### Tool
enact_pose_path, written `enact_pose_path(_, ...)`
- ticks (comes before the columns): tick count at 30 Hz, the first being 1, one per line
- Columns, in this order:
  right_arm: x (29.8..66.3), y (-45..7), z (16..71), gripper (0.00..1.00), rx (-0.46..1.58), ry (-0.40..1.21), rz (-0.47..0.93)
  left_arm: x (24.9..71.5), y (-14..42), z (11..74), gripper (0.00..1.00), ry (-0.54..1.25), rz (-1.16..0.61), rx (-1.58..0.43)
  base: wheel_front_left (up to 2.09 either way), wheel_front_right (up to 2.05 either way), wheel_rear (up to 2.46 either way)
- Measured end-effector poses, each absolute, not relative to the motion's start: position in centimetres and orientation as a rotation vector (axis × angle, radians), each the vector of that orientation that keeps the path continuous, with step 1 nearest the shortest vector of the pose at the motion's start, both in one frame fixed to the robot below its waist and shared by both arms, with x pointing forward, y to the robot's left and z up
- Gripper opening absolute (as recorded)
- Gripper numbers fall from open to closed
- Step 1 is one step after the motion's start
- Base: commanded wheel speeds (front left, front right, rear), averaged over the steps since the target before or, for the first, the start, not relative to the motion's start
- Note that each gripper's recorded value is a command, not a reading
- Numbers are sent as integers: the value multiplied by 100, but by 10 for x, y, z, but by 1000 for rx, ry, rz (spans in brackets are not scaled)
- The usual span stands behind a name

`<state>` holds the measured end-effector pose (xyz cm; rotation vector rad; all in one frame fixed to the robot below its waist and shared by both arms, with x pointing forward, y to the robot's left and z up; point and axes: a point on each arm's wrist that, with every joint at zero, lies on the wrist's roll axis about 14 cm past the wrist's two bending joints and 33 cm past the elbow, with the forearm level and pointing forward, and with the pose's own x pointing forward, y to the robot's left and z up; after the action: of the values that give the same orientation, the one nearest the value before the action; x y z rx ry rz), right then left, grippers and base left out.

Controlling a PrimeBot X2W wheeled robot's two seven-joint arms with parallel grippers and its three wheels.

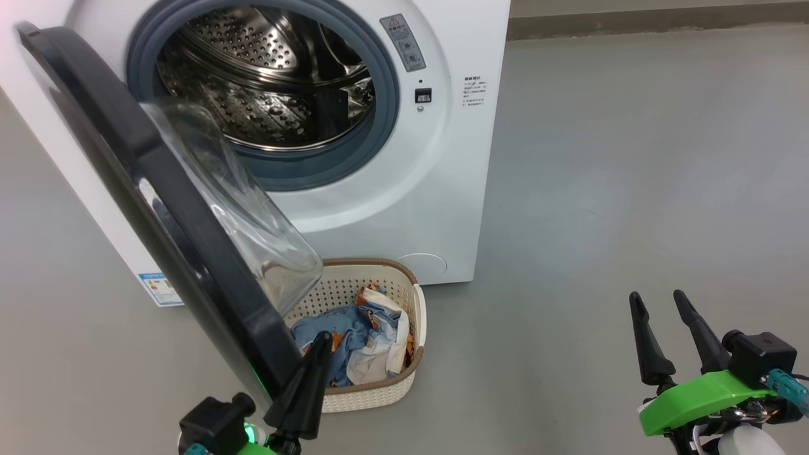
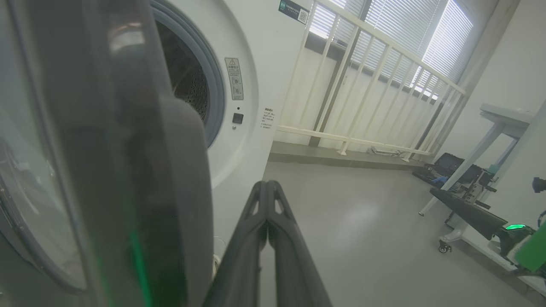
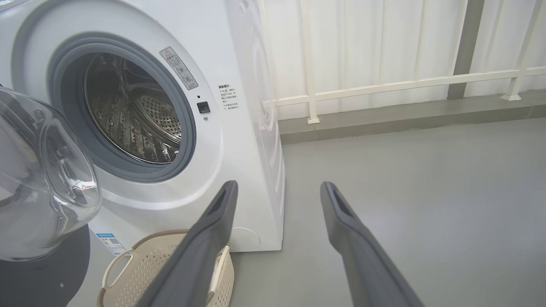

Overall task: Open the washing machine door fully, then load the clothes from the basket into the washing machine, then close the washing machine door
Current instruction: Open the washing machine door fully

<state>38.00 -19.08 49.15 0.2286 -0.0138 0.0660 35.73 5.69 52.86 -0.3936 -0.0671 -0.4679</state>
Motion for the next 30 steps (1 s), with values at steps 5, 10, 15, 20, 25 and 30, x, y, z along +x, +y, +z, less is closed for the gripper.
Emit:
enact_pose_path(5, 381, -189, 490, 100, 236, -10, 65, 365, 61, 527, 0, -64, -452, -388, 0, 0, 0)
enact_pose_path(10, 383, -181, 489, 100, 248, -8, 78, 368, 69, 523, 0, -54, -424, -383, 0, 0, 0)
enact_pose_path(15, 386, -175, 489, 100, 251, -4, 93, 368, 72, 520, 0, -46, -410, -390, 0, 0, 0)
enact_pose_path(20, 389, -168, 490, 100, 253, -5, 113, 366, 78, 520, 0, -51, -392, -392, 0, 0, 0)
enact_pose_path(25, 392, -159, 491, 100, 254, -6, 138, 362, 88, 520, 0, -55, -363, -393, 0, 0, 0)
enact_pose_path(30, 396, -148, 491, 100, 254, 0, 166, 357, 102, 518, 0, -60, -324, -394, 0, 0, 0)
